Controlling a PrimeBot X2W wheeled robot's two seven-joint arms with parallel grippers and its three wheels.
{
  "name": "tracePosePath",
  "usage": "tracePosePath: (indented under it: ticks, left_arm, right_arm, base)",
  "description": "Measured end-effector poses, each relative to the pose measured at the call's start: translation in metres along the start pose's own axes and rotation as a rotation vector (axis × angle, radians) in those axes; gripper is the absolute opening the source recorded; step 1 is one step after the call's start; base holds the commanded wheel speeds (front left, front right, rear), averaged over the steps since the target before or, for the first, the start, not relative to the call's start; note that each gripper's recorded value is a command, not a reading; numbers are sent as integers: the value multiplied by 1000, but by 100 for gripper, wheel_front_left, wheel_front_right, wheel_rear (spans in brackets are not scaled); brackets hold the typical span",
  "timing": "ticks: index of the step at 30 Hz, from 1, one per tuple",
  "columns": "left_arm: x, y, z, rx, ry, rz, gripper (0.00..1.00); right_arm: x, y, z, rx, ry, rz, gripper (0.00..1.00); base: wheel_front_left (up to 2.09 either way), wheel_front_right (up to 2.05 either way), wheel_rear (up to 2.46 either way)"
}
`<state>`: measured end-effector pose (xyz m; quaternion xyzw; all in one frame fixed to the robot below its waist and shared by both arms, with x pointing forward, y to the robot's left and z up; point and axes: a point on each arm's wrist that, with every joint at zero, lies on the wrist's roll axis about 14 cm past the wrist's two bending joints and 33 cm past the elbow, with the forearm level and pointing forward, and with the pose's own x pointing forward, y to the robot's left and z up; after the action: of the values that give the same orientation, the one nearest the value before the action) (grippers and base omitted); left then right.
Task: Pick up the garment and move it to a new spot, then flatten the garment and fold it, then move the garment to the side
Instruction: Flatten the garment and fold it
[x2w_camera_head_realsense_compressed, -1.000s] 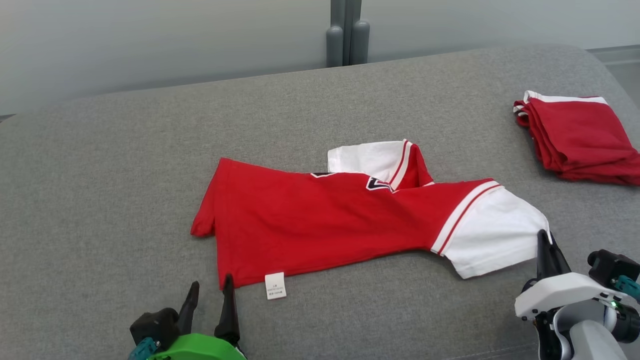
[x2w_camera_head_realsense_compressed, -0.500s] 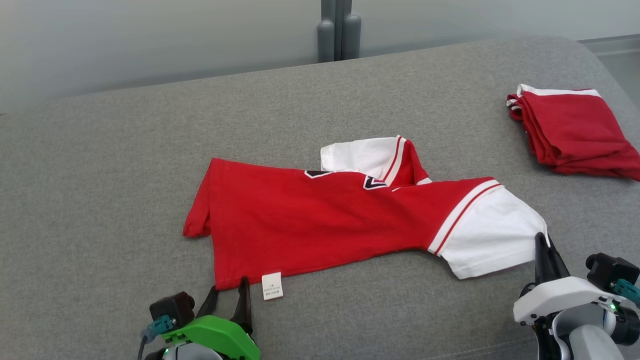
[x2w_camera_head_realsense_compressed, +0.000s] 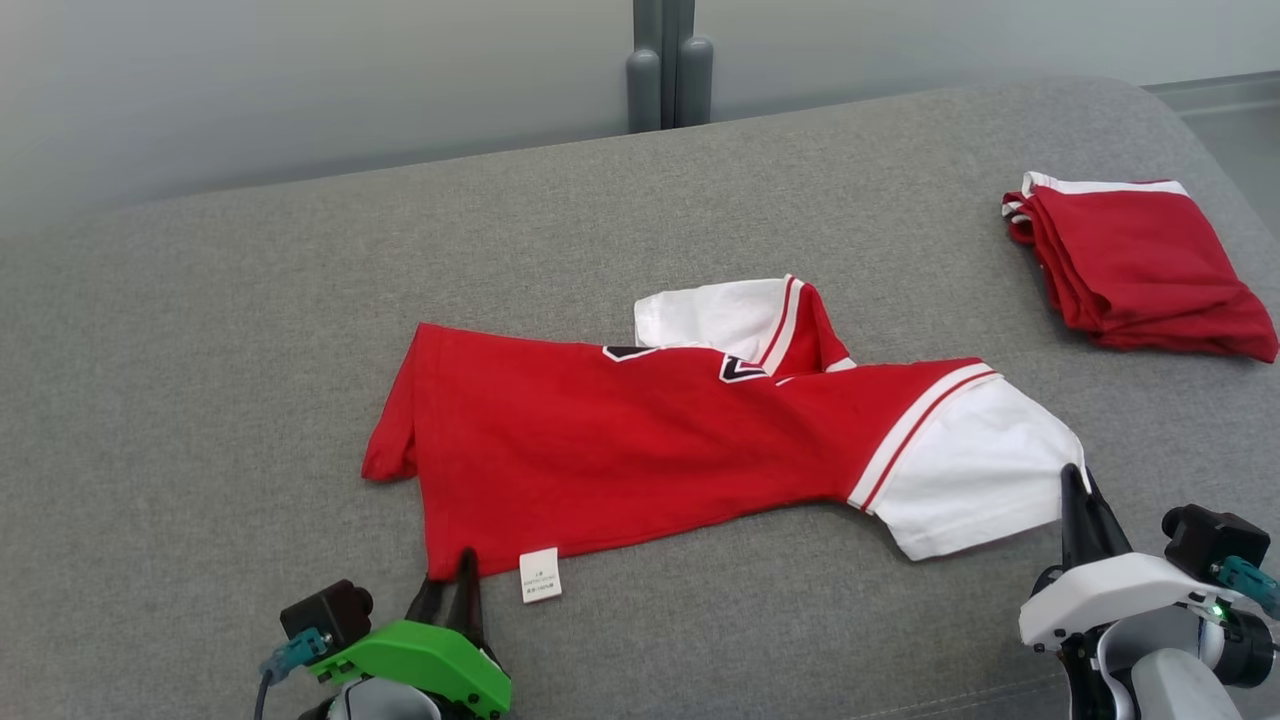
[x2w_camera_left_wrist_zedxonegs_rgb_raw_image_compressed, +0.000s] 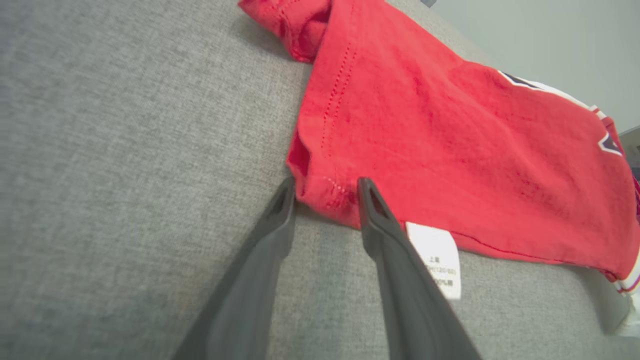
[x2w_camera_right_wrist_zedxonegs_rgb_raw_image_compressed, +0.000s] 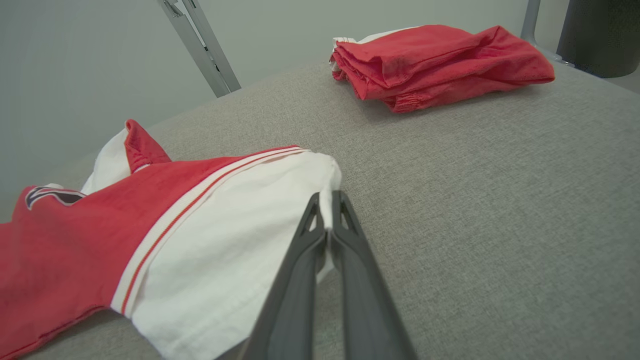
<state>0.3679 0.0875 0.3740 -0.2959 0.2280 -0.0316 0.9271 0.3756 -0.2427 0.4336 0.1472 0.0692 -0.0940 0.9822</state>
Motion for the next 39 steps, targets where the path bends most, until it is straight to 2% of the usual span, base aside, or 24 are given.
tracePosePath:
  ticks: [1, 2, 4, 5, 7, 11, 17, 26, 39]
  left_arm:
    - [0, 1, 0, -4, -2, 3, 55]
    - [0, 0, 0, -8, -2, 3, 47]
    - [2, 0, 2, -23, -9, 5, 37]
    - [2, 0, 3, -29, -11, 7, 20]
    - [3, 0, 6, -42, -21, 6, 0]
    - [3, -5, 10, -41, -36, -10, 0]
    - [4, -29, 61, -36, -195, -96, 0]
    - [-22, -73, 129, 16, -430, -243, 0]
    - [-89, -142, 210, 131, -735, -466, 0]
  right_arm:
    - [0, 1, 0, 0, 0, 2, 0]
    - [-1, 1, 0, -1, -1, 4, 0]
    - [-1, 2, 0, -1, -1, 7, 0]
    - [-2, 2, 0, -1, -1, 7, 0]
    - [-3, 2, 0, -1, -1, 9, 0]
    - [-5, 5, 3, -2, -10, 17, 0]
    - [-4, 17, 34, 28, -108, 56, 0]
    - [-12, 39, 104, 58, -292, 151, 0]
    - [-57, 63, 209, 78, -553, 265, 0]
  base:
    - [0, 0, 0]
    - [0, 0, 0]
    - [0, 0, 0]
    - [0, 0, 0]
    - [0, 0, 0]
    - [0, 0, 0]
    - [0, 0, 0]
    - [0, 0, 0]
    - [0, 0, 0]
